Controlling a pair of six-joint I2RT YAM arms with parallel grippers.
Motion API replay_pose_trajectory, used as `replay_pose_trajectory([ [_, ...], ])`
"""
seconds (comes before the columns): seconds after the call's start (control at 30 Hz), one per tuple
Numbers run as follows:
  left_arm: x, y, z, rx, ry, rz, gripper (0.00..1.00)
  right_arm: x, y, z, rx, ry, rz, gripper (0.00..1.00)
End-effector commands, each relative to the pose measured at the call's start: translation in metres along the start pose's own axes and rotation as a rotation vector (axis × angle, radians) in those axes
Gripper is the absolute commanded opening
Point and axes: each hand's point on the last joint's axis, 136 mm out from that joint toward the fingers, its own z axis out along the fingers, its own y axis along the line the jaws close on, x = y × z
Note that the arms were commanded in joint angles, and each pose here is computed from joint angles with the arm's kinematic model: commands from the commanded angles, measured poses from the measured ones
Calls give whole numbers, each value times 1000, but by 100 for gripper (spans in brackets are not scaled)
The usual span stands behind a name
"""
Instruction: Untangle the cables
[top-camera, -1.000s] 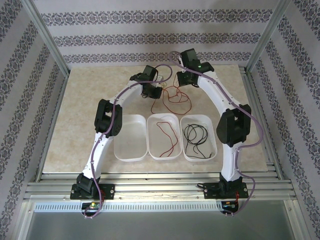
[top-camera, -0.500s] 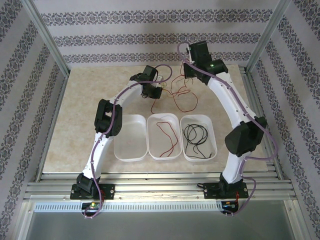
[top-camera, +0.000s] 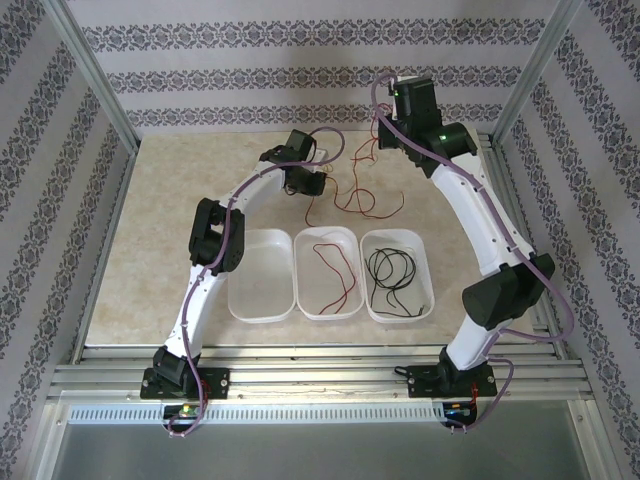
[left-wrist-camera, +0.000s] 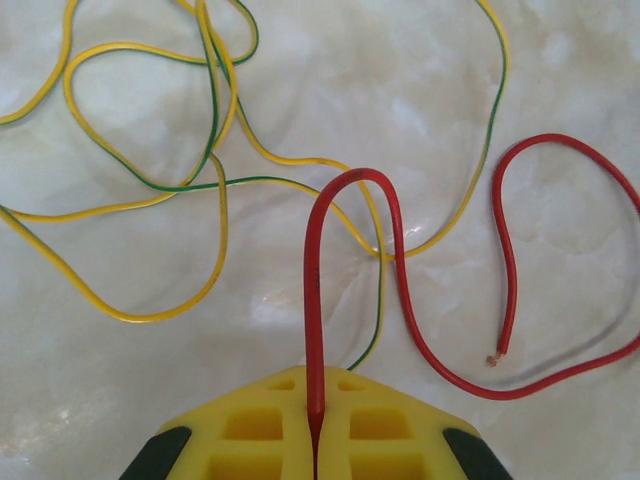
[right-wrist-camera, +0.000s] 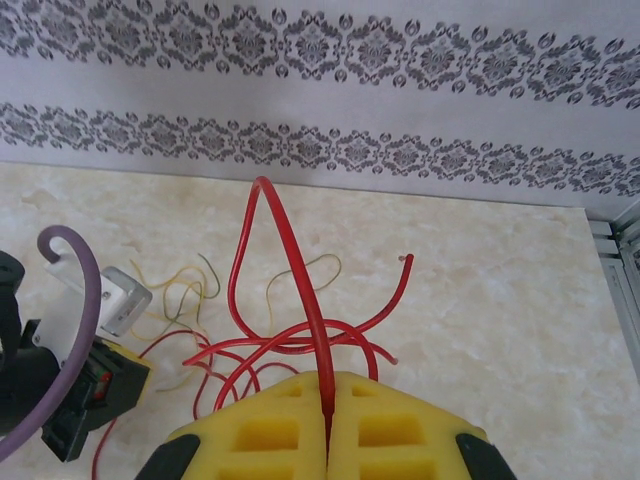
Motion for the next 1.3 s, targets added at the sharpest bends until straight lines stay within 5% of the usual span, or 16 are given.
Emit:
replay_pose_trajectory([
  [0.0,-26,-11,-31,33,-87,0,2,-24,1,-21,1,-82,29,0],
  [0.13,-35,-13,-40,27,-118,2,2,-34,3,-30,-19,-113,41,0],
  [0.27,-42,-20,-49,58,-139,-2,34,-40,4,-35,-28,-126,43,0],
  [0.37,-48,-26,-62,71,-163,13,43,-39,5,-34,-30,-119,38,0],
  [0.77,-72,-64,-115,187,-386,228,58,-37,14,-36,-64,-109,37,0],
  [1.03,-64,-106,-99,334,-461,343,86,-42,15,-49,-81,-123,46,0],
  [1.27,-59,-139,-81,436,-506,412,88,-46,16,-61,-94,-140,62,0],
])
